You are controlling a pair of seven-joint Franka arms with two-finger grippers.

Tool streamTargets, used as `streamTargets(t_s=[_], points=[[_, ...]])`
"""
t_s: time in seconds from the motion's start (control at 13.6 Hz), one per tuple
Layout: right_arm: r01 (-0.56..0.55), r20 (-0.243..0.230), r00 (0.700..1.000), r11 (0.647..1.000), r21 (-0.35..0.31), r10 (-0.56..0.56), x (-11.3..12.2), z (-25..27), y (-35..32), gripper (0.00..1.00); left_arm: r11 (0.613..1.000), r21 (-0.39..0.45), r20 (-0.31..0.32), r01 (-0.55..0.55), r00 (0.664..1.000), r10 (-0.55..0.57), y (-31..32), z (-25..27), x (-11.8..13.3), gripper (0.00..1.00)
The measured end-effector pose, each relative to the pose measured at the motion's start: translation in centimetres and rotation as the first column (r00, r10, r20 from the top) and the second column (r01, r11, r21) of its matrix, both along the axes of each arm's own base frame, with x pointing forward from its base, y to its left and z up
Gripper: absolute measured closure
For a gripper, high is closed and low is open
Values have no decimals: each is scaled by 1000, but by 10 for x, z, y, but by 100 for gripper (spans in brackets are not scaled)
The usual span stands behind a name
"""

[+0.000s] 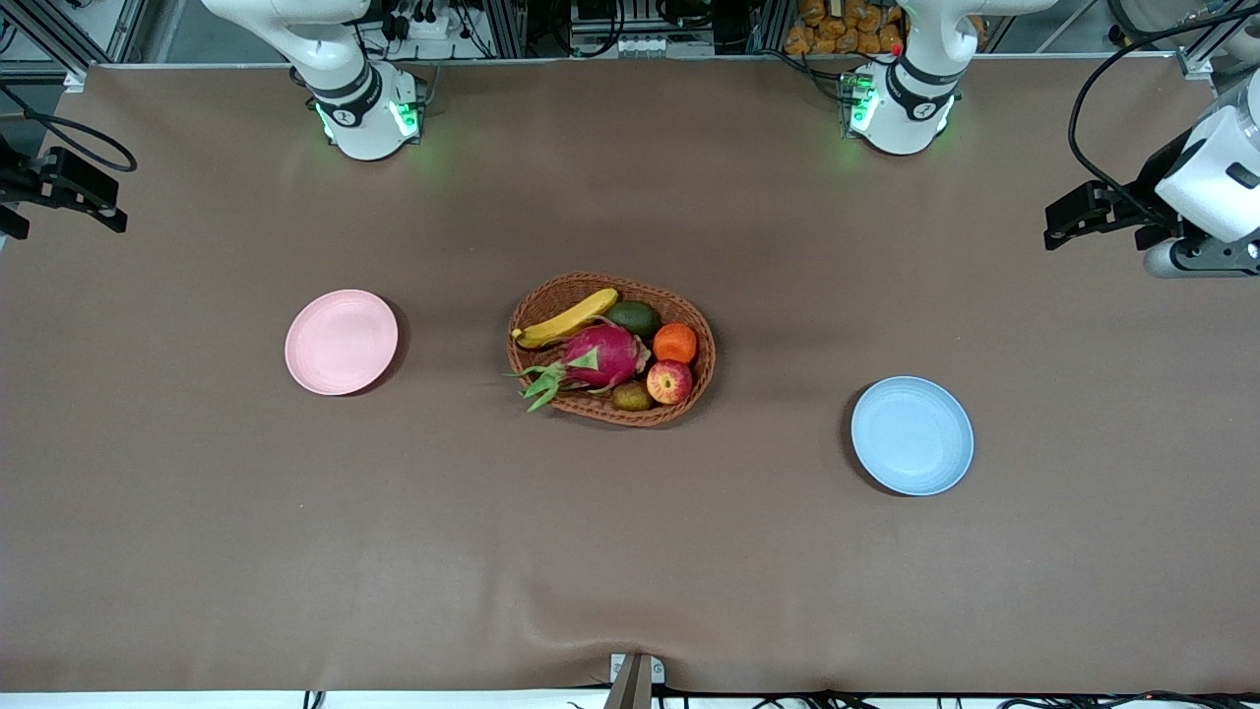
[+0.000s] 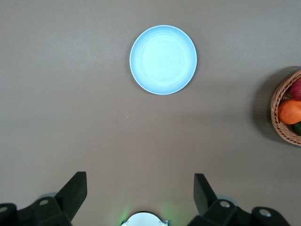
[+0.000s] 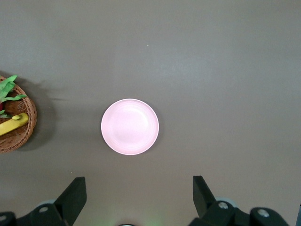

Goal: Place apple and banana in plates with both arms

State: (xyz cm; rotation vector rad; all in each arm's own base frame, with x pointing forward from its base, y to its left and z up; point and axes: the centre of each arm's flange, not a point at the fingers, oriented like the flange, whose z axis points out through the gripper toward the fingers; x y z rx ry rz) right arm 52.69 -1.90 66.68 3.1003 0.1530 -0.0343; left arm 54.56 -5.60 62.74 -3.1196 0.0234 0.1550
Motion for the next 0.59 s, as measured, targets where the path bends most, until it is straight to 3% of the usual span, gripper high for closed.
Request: streamTargets(t_s=[0.59], points=[[0,0,1000,1000,0,0,0,0,0,0,1000,-1,7,-1,1000,1,0,-2,3,0]])
